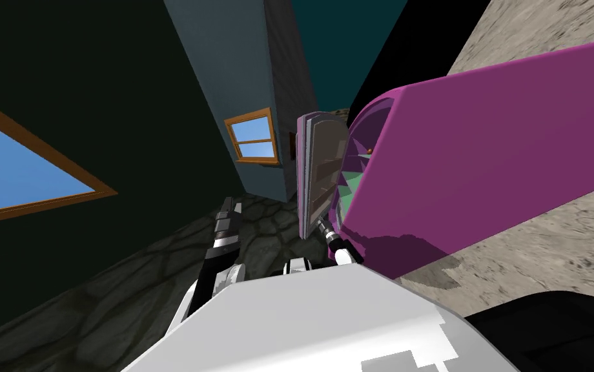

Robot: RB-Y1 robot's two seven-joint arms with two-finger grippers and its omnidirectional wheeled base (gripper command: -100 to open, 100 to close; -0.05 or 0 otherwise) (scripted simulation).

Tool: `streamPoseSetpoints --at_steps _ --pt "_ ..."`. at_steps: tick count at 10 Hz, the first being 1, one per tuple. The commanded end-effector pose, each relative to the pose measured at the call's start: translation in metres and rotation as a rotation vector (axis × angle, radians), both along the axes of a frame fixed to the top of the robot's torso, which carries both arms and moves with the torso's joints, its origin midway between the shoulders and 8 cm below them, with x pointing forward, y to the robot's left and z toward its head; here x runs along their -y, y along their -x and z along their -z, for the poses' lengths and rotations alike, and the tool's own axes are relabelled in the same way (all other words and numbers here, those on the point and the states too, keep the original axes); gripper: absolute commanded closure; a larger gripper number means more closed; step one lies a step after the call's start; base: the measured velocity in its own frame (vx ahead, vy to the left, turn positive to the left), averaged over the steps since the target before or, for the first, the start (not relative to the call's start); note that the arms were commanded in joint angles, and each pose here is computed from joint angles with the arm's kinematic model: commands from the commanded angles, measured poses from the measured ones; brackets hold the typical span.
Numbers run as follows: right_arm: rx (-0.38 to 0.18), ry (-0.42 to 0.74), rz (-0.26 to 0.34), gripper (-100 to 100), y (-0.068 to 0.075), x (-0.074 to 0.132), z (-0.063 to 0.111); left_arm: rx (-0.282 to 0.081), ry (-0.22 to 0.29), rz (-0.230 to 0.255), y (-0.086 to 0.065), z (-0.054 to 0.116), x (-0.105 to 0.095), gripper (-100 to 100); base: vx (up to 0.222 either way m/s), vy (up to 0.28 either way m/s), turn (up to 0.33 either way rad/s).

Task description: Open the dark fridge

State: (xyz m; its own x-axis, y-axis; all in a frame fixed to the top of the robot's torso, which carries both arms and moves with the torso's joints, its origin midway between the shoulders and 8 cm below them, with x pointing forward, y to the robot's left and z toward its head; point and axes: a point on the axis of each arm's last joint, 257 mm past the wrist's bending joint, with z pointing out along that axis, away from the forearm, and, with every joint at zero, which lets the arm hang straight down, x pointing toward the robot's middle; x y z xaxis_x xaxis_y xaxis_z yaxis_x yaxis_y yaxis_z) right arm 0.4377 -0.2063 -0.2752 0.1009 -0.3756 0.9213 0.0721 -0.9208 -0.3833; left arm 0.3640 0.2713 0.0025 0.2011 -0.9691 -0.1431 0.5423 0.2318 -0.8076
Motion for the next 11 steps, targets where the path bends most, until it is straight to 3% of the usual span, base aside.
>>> streamPoseSetpoints --at_steps 1,2,3,4,6,7,11 --pt "0.018 -0.002 -0.055 100 0.017 -0.042 -0.010 0.000 0.000 0.000 0.000 0.000 0.000 0 0.111 -0.070 -0.211" --pt "0.026 -0.003 -0.071 100 0.025 -0.061 -0.016 0.000 0.000 0.000 0.000 0.000 0.000 0 0.133 -0.088 -0.398" --pt "0.029 -0.010 -0.082 100 0.027 -0.068 -0.018 0.000 0.000 0.000 0.000 0.000 0.000 0 0.111 -0.068 -0.109" --pt "0.045 -0.018 -0.105 100 0.037 -0.091 -0.029 0.000 0.000 0.000 0.000 0.000 0.000 0 0.111 -0.065 -0.174" --pt "0.043 -0.022 -0.099 100 0.032 -0.088 -0.026 0.000 0.000 0.000 0.000 0.000 0.000 0 0.052 -0.025 -0.073" --pt "0.053 -0.091 -0.067 -100 0.034 -0.084 -0.037 0.000 0.000 0.000 0.000 0.000 0.000 0 0.090 0.066 -0.080" --pt "0.077 -0.252 0.011 -100 0.038 -0.070 -0.060 0.000 0.001 0.000 0.000 0.000 0.000 0 0.150 0.155 -0.090"
